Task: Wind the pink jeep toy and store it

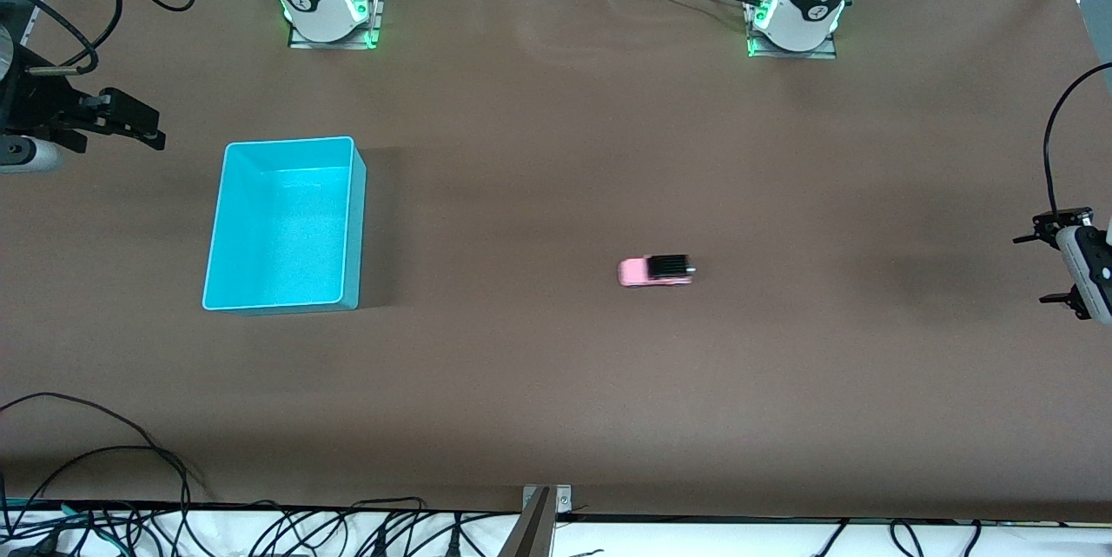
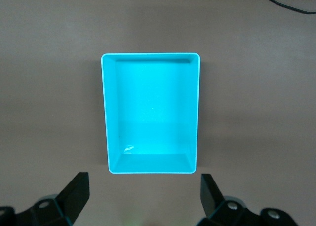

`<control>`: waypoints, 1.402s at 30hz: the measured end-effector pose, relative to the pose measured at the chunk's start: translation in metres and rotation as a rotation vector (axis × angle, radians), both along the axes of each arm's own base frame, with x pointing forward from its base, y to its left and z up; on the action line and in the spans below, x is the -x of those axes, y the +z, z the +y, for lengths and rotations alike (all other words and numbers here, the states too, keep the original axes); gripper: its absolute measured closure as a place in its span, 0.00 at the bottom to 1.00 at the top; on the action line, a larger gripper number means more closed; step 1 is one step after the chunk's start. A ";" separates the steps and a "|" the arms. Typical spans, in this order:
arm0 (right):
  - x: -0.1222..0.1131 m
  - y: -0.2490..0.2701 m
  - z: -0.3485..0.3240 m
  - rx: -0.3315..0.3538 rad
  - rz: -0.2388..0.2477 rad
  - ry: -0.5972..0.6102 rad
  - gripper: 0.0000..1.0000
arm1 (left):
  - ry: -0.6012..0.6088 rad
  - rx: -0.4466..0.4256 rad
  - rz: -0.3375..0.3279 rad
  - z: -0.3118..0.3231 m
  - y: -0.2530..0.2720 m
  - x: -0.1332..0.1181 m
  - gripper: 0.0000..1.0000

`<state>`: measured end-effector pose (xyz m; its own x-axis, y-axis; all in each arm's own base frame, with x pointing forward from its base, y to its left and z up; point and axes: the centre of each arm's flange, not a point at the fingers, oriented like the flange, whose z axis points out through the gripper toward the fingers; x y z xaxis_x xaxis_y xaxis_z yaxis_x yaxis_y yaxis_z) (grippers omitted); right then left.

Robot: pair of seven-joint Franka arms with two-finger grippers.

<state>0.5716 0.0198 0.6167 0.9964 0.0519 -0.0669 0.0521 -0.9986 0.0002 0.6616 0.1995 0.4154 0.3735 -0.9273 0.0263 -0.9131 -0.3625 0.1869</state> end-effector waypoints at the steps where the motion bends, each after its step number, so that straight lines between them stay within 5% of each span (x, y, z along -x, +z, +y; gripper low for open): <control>1: 0.000 0.000 0.000 0.000 0.000 0.000 0.00 | 0.004 -0.001 0.003 -0.003 0.002 0.000 0.00; 24: 0.004 0.001 -0.011 0.003 0.019 -0.017 0.00 | 0.183 -0.053 0.092 -0.070 0.042 0.001 0.00; 35: 0.008 -0.003 -0.008 0.003 0.061 -0.010 0.00 | 0.398 -0.109 0.122 -0.121 0.076 0.009 0.00; 42: 0.004 -0.015 0.000 -0.014 0.078 0.173 0.00 | 0.540 -0.156 0.186 -0.183 0.104 0.026 0.00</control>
<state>0.5676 0.0195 0.6021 0.9644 0.2232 -0.1419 0.2220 -0.9747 -0.0248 0.6357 0.0165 0.5194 0.7791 -0.5919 -0.2065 -0.5483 -0.8031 0.2333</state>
